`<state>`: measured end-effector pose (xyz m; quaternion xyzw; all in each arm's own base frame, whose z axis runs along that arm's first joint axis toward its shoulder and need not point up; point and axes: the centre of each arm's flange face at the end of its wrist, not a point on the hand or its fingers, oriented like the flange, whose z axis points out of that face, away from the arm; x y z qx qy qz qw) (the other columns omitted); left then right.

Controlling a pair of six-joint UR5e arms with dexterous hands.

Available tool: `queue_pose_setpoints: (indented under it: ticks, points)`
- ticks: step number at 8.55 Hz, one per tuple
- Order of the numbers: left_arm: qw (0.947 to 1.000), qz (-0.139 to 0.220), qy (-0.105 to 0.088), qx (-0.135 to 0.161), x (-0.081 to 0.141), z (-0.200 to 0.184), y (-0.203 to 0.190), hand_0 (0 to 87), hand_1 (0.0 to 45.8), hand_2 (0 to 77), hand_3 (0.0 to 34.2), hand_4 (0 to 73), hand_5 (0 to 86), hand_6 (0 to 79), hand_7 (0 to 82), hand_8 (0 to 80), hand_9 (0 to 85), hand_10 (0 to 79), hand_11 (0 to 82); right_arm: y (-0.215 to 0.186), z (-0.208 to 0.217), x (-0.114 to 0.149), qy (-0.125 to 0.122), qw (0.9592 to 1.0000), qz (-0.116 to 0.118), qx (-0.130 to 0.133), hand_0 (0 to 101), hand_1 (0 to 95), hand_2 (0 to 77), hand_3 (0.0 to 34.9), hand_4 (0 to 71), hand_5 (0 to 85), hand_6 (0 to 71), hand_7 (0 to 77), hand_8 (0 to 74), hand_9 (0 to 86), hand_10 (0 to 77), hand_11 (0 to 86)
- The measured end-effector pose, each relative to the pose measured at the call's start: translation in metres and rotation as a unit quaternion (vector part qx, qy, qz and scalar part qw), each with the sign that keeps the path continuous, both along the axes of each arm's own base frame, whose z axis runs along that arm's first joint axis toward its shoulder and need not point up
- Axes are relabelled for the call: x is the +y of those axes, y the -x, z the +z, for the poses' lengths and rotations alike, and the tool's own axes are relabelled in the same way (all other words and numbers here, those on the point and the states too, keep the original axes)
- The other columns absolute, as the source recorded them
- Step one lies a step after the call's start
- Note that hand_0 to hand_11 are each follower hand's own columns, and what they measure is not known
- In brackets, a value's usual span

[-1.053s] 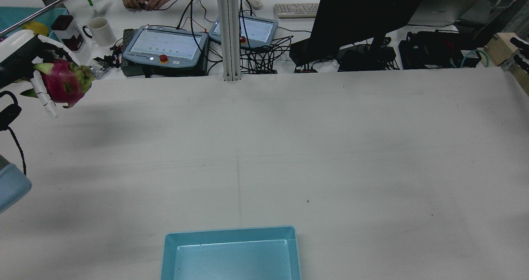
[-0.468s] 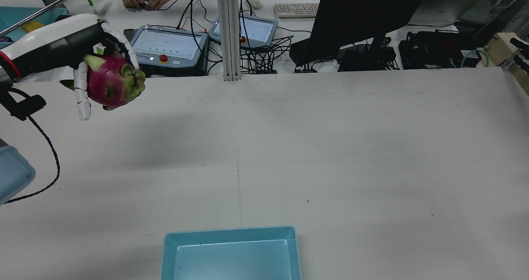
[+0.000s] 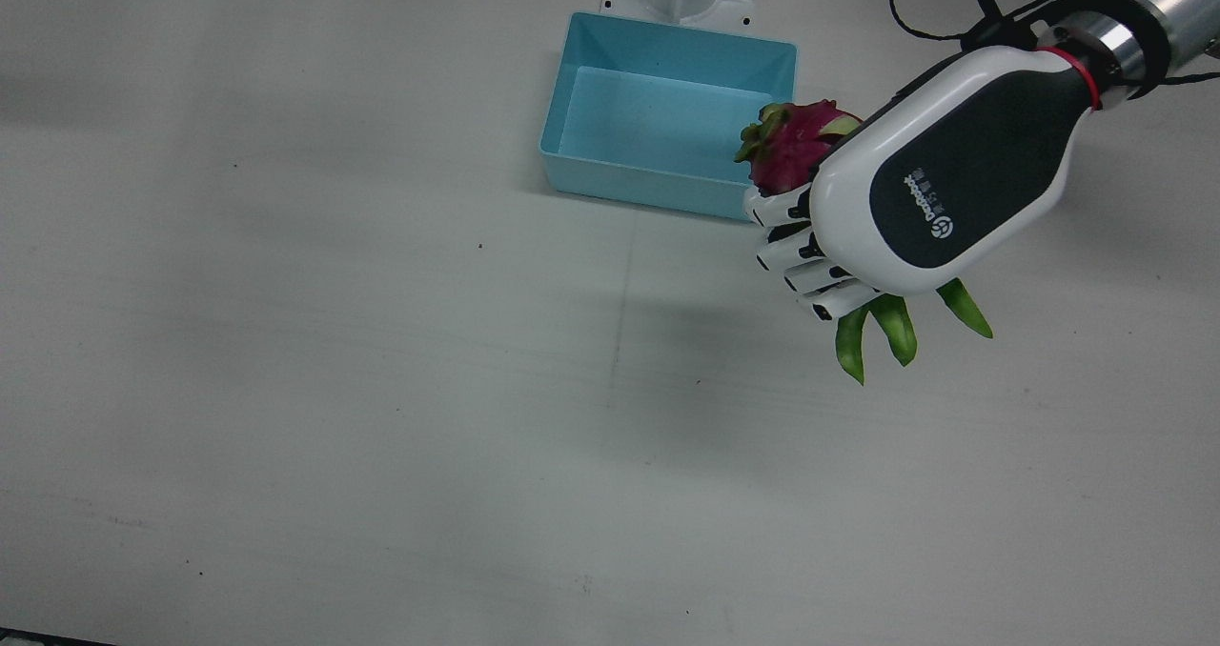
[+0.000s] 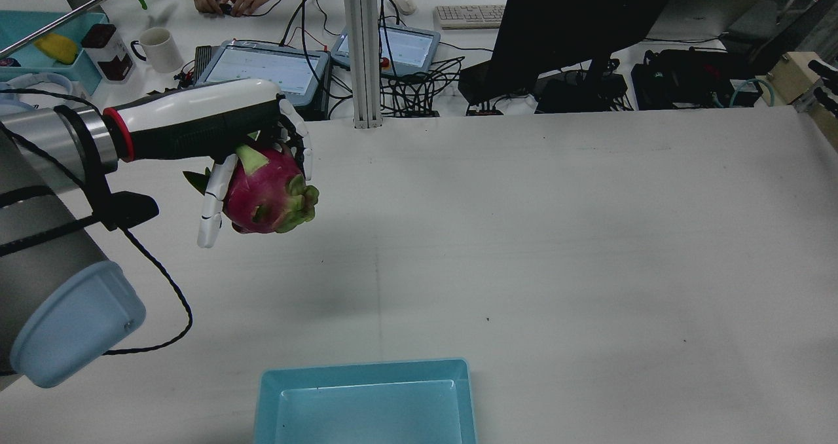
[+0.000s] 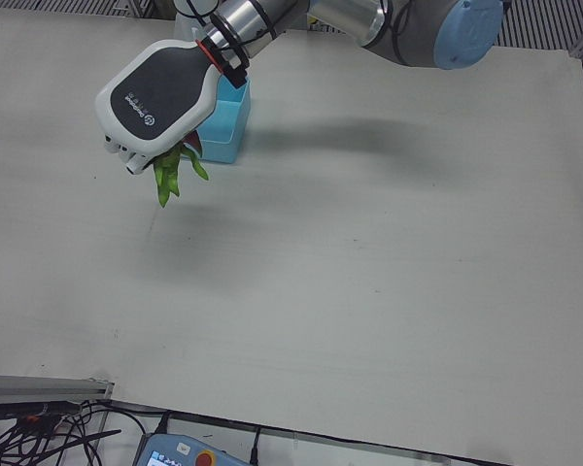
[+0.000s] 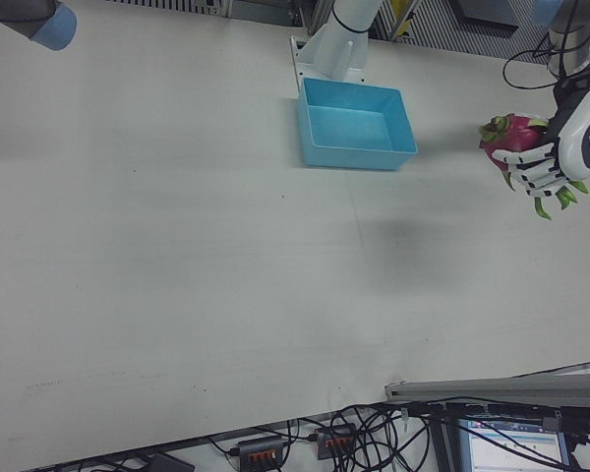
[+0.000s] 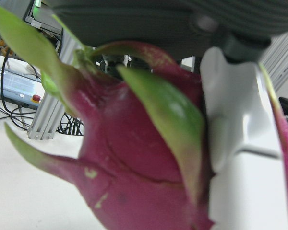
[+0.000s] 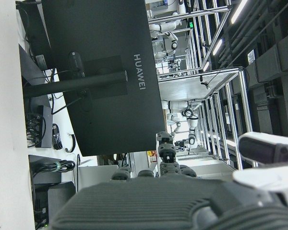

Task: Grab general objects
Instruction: 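Carry the dragon fruit over the light-blue tray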

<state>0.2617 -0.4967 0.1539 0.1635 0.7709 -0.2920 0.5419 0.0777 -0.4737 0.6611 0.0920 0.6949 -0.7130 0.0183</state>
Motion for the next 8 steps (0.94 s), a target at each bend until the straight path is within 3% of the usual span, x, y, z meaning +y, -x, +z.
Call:
queue_pose_setpoints:
  ticks: [2,5,8]
  points:
    - [0.9987,0.033,-0.018,-0.034,0.029,-0.023,-0.034,65.7,0.0,7.6,0.0,58.4,28.9,56.2,54.5,55.1,66.5,20.2,70.4,0.0,0.0,0.0,0.0,1.0,0.0,0.0,0,2.2,68.7,0.0,0.0,0.5,0.0,0.0,0.0,0.5,0.0,0.5]
    - [0.996,0.067,-0.022,-0.054,0.056,-0.038,-0.057,65.7,0.0,7.6,0.0,58.4,28.9,56.2,55.1,55.1,66.5,20.2,70.4,0.0,0.0,0.0,0.0,1.0,0.0,0.0,0,2.2,68.7,0.0,0.0,0.5,0.0,0.0,0.0,0.5,0.0,0.5]
    - [0.9878,0.128,-0.038,-0.08,0.109,-0.055,-0.1,49.0,0.0,7.6,0.0,58.4,27.8,56.2,54.5,56.2,67.1,20.2,70.4,0.0,-0.001,0.0,-0.001,1.0,0.0,0.0,0,2.2,68.7,0.0,0.0,0.5,0.0,0.0,0.0,0.5,0.0,0.5]
